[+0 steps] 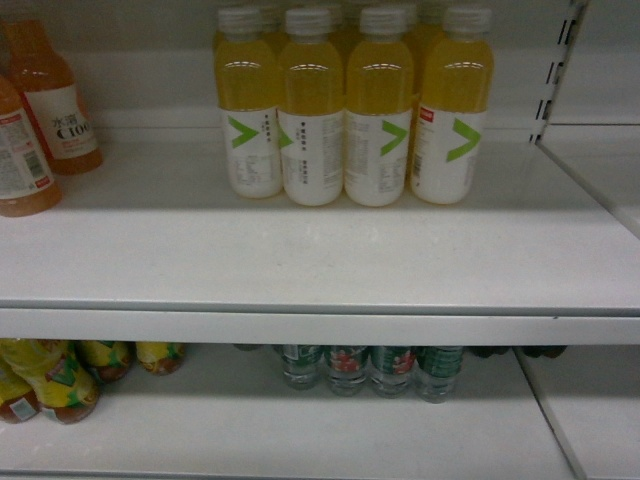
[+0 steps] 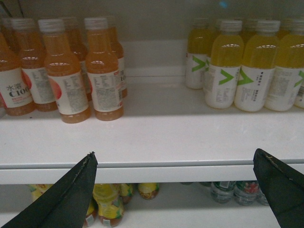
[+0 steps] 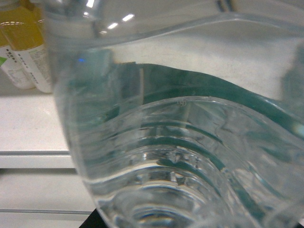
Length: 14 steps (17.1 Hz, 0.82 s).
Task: Move water from second to third shelf
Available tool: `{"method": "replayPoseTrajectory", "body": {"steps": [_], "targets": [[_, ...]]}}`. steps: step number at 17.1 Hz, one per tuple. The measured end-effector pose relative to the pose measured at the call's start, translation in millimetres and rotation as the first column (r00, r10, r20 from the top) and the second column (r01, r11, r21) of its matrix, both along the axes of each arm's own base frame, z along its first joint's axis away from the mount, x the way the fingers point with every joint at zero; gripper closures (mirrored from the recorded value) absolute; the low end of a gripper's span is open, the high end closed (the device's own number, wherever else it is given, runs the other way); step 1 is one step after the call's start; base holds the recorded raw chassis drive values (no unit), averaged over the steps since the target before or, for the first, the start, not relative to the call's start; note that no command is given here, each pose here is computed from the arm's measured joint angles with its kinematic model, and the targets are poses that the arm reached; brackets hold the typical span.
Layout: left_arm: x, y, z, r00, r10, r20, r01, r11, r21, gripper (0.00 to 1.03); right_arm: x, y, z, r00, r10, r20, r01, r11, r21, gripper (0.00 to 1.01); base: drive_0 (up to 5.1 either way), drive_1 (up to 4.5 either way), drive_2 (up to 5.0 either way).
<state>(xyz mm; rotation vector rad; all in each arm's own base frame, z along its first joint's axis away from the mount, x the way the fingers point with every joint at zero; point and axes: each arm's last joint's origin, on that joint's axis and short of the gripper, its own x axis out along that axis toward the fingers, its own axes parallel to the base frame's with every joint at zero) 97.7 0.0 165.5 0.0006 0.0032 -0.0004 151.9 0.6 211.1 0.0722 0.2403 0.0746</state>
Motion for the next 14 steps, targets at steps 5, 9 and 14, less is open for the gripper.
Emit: {"method": "replayPoseTrajectory", "body": {"steps": [5,9,14], "targets": [[0.0,0.0,-0.1,1.000,0.000,-0.002,0.000,1.0000,0.000,0.05,0.1,0.1,0.1,1.000,0.002,0.001,-0.002,1.0000,0.000,0.62,-4.6,2.28,2.3],[0.0,0.0,0.0,1.000,0.000,0.000,0.000,1.0000,0.000,0.05,0.0,0.1,0.1,1.000,0.003,0.001,-0.003,1.0000,0.000,0.62,-4.6,2.31,2.3],[0.0,0.0,-0.3,1.000,0.000,-0.003,0.000,1.0000,0.000,0.05,0.0,0.1,0.0,1.000,0.003,0.000,-0.003,1.0000,0.000,0.62,-4.7,2.28,2.3]]}}
